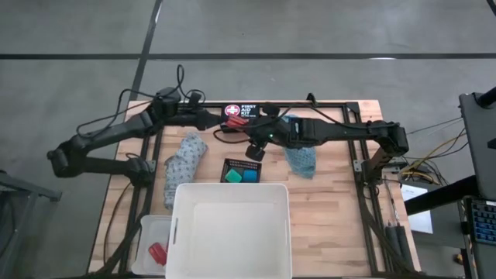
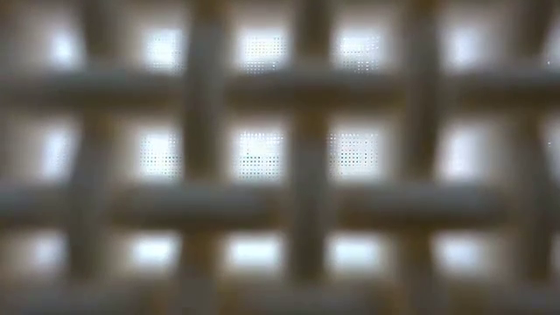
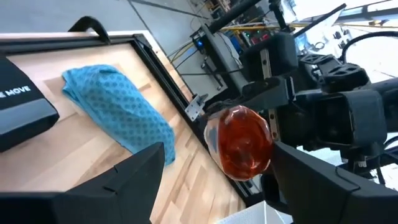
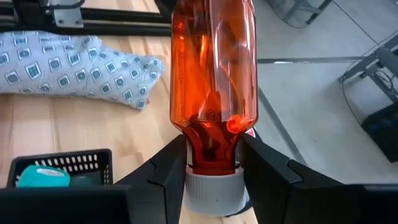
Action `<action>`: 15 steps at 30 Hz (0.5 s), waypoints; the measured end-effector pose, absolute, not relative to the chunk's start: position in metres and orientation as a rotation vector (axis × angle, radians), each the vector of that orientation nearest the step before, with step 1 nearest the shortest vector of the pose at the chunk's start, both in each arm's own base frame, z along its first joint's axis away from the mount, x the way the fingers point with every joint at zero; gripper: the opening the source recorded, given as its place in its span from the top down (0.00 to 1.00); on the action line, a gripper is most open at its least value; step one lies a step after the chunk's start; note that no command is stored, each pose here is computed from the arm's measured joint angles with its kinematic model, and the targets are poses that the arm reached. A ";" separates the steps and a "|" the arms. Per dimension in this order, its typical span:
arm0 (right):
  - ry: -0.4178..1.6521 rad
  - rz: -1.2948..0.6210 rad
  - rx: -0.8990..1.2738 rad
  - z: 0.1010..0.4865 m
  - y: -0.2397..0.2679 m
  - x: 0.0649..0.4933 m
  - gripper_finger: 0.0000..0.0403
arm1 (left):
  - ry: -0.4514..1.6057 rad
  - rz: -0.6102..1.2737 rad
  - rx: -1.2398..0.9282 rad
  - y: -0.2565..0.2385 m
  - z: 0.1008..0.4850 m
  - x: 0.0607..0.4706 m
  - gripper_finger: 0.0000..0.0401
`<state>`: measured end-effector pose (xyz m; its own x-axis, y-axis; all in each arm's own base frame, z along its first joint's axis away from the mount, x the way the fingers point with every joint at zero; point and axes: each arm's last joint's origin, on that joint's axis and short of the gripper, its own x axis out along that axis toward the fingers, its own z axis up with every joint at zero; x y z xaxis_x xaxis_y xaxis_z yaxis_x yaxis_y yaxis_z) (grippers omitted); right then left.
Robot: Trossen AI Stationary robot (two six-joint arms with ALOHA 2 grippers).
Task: Pick & Place Medicine items
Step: Put the red medicine bottle into the white bin
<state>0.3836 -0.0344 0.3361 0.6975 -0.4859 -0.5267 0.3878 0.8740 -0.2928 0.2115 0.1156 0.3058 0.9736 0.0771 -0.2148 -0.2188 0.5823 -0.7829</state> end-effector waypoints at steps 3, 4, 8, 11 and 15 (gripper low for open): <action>0.627 -0.493 -0.162 0.336 -0.036 0.384 0.67 | 0.168 0.171 -0.935 0.117 0.304 0.215 0.26; 0.630 -0.494 -0.162 0.336 -0.036 0.384 0.68 | 0.168 0.170 -0.935 0.117 0.303 0.216 0.26; 0.625 -0.494 -0.161 0.336 -0.036 0.384 0.68 | 0.130 0.152 -0.913 0.118 0.306 0.218 0.26; 0.625 -0.493 -0.161 0.335 -0.036 0.384 0.67 | 0.122 0.145 -0.908 0.117 0.307 0.219 0.26; 0.590 -0.462 -0.143 0.338 -0.035 0.386 0.66 | 0.131 0.131 -0.906 0.112 0.307 0.222 0.26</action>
